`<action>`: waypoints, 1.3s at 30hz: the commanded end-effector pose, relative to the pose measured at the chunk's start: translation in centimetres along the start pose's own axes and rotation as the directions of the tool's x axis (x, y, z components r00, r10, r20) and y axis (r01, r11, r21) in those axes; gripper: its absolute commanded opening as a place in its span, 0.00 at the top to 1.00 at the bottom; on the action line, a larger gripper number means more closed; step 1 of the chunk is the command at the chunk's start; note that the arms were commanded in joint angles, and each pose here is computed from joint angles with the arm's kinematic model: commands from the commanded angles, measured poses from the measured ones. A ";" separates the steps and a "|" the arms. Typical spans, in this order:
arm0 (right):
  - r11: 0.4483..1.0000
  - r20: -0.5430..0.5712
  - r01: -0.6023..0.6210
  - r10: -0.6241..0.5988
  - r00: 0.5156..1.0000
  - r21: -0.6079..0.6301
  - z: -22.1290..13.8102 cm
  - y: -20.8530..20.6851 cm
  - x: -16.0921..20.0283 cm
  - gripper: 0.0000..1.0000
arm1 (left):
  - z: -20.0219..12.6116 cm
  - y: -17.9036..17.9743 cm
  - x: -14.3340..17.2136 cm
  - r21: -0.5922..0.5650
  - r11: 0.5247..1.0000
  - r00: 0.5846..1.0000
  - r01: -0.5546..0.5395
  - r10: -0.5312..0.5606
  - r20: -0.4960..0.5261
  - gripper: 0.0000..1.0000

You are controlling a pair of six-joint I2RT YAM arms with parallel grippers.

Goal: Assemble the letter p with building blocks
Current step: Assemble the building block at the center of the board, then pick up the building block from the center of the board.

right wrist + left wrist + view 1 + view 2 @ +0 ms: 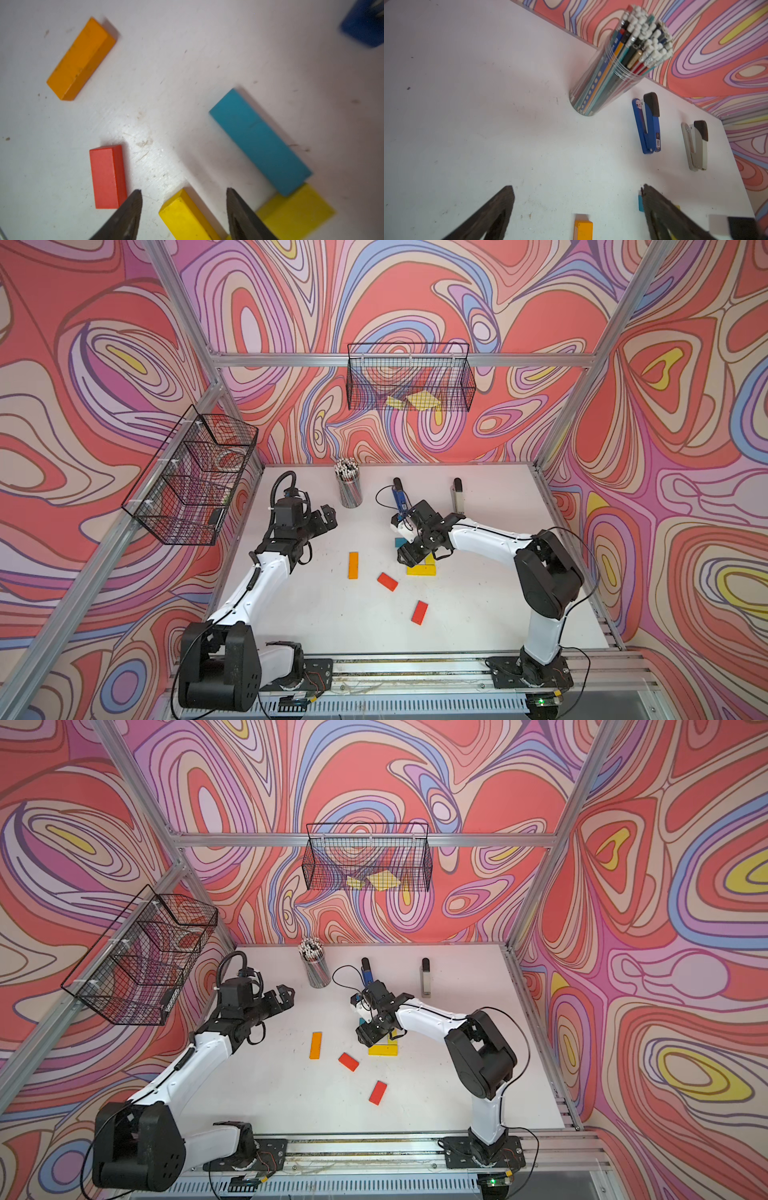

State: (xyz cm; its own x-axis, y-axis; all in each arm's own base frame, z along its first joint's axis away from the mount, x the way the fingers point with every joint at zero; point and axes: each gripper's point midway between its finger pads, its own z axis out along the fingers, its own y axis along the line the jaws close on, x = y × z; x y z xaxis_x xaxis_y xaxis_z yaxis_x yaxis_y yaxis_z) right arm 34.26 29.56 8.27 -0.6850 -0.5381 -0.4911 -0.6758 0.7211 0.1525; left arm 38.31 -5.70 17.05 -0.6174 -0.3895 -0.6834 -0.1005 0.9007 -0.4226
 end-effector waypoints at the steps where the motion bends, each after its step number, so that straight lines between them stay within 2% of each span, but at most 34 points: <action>1: 0.980 0.195 -0.187 0.170 0.966 0.069 -3.8 -4.9 -4.7 0.02 | 0.8 -1.2 4.1 -0.001 0.996 0.982 -0.093 0.092 -0.166 0.01; 4: 0.950 0.258 -0.308 0.285 0.923 0.052 -5.0 -7.9 -5.2 0.02 | 1.6 -1.6 7.5 0.003 0.996 0.959 -0.084 0.082 -0.271 0.01; 9: 0.861 0.387 -0.508 0.467 0.795 0.003 -9.3 -12.6 -5.8 0.02 | 2.2 -1.3 11.0 -0.031 0.995 0.925 -0.096 0.078 -0.372 0.02; 10: 0.856 0.391 -0.516 0.482 0.784 -0.021 -9.8 -13.1 -5.9 0.02 | 2.3 -1.5 11.6 -0.031 0.994 0.916 -0.107 0.086 -0.392 0.03; 14: 0.814 0.417 -0.579 0.510 0.752 0.049 -11.2 -15.9 -4.7 0.02 | 3.4 -2.4 13.7 -0.040 0.985 0.877 -0.169 0.131 -0.463 0.04; 16: 0.797 0.408 -0.604 0.541 0.735 0.032 -11.2 -16.7 -3.9 0.02 | 4.1 -2.3 14.6 -0.058 0.981 0.854 -0.186 0.132 -0.503 0.06; 21: 0.789 0.418 -0.614 0.560 0.715 -0.006 -11.4 -17.0 -3.2 0.02 | 4.8 -1.2 15.6 -0.130 0.964 0.820 -0.231 0.121 -0.559 0.11; 29: 0.790 0.389 -0.611 0.579 0.716 -0.052 -10.2 -16.7 -2.5 0.02 | 4.5 -0.6 16.0 -0.161 0.962 0.819 -0.223 0.095 -0.565 0.16; 31: 0.791 0.384 -0.608 0.581 0.717 -0.062 -10.0 -16.6 -2.6 0.02 | 4.7 -0.7 16.4 -0.156 0.963 0.811 -0.218 0.089 -0.579 0.20; 34: 0.793 0.378 -0.604 0.583 0.719 -0.075 -9.8 -16.5 -2.7 0.02 | 4.8 -0.6 17.0 -0.156 0.965 0.801 -0.209 0.078 -0.593 0.37; 36: 0.793 0.377 -0.603 0.585 0.718 -0.083 -9.7 -16.5 -2.7 0.02 | 4.7 -0.6 17.1 -0.161 0.965 0.801 -0.207 0.073 -0.595 0.41; 39: 0.794 0.375 -0.601 0.586 0.718 -0.090 -9.6 -16.5 -2.7 0.02 | 4.6 -0.3 17.3 -0.172 0.963 0.800 -0.210 0.068 -0.596 0.42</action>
State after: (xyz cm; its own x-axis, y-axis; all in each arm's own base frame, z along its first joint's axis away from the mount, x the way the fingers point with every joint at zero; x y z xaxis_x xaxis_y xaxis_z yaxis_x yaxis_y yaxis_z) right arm 44.48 14.84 15.66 -0.7841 0.1943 -0.5895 -0.1436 0.8672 0.4768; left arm 32.06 -13.91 3.19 -0.9581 -0.1240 -0.2584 -0.0769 0.9798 -0.1848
